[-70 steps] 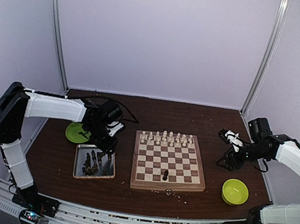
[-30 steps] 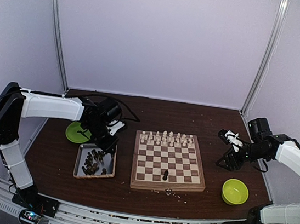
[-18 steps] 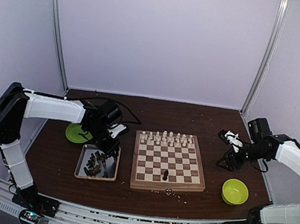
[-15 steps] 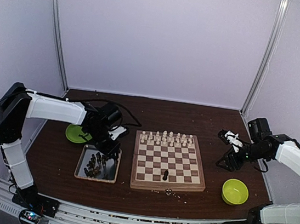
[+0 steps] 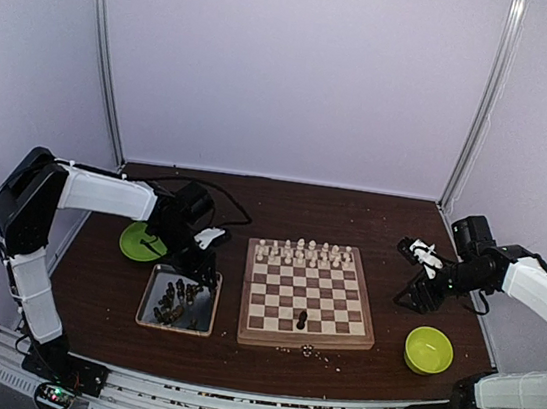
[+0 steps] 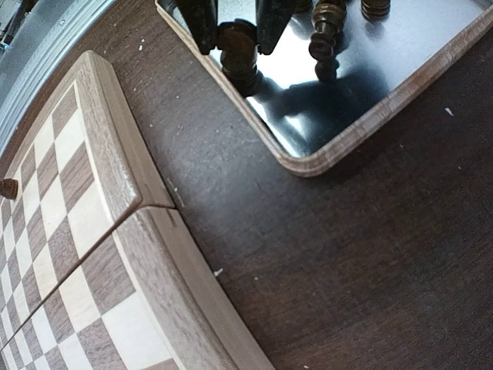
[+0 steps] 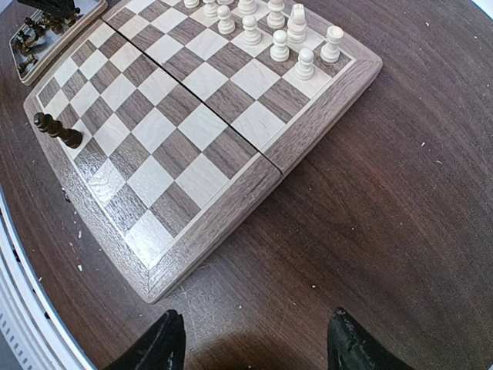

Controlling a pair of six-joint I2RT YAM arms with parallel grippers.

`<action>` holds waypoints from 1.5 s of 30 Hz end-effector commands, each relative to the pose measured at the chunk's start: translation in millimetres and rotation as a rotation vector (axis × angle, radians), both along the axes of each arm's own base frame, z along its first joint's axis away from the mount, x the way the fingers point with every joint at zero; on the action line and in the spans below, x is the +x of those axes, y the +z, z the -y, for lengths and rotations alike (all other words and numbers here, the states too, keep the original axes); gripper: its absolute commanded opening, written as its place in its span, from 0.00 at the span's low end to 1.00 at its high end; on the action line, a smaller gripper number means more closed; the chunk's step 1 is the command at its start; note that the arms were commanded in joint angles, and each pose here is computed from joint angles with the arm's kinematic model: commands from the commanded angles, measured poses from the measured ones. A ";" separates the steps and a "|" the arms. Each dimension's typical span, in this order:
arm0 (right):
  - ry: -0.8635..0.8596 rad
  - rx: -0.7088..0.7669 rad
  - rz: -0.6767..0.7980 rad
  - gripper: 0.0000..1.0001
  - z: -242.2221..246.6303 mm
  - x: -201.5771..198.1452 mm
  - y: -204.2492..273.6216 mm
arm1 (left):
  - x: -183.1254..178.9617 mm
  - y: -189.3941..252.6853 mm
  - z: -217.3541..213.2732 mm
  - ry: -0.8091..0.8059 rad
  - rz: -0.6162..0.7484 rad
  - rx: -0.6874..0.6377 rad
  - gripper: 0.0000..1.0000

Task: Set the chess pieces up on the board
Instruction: Pick up the knight from the storage box, then place the knight at g8.

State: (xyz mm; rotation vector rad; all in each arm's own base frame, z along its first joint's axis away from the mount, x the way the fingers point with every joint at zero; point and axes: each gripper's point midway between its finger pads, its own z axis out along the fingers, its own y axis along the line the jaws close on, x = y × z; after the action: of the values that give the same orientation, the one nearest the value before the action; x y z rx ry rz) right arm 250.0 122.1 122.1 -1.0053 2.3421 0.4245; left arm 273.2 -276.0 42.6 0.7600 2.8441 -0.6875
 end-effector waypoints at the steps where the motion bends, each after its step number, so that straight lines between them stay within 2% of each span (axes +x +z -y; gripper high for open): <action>1: 0.018 0.011 0.019 0.63 -4.0 3.3 8.8 | 4.4 2.8 -1.1 0.006 -0.073 -0.071 0.07; 9: 0.022 0.013 0.013 0.63 -5.0 3.2 8.3 | -0.1 18.2 -7.0 -0.067 -0.144 -0.093 0.06; 16: 0.025 0.013 -0.004 0.63 -6.4 3.4 5.3 | -3.6 56.6 -6.7 -0.102 -0.094 -0.130 0.07; 20: 0.031 0.011 -0.010 0.63 -7.7 3.0 3.7 | -11.7 89.3 5.8 -0.152 0.044 -0.134 0.07; 26: 0.033 0.009 0.009 0.63 -7.7 3.5 7.6 | -47.4 133.3 51.5 -0.301 0.267 -0.140 0.08; 29: 0.031 0.005 0.020 0.63 -6.6 3.4 9.3 | -51.2 142.3 67.8 -0.309 0.365 -0.085 0.08; 33: 0.029 0.004 0.035 0.64 -6.1 3.9 12.1 | -53.4 144.2 89.8 -0.332 0.464 -0.024 0.08; 45: 0.035 0.010 0.052 0.64 -6.7 2.1 16.7 | -68.8 97.4 144.0 -0.481 0.445 0.065 0.08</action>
State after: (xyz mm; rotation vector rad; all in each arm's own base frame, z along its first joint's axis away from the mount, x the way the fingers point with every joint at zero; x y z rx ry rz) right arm 249.9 125.4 126.0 -1.0234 2.3251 0.4248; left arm 200.4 -403.1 139.0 1.4003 2.3585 -0.4344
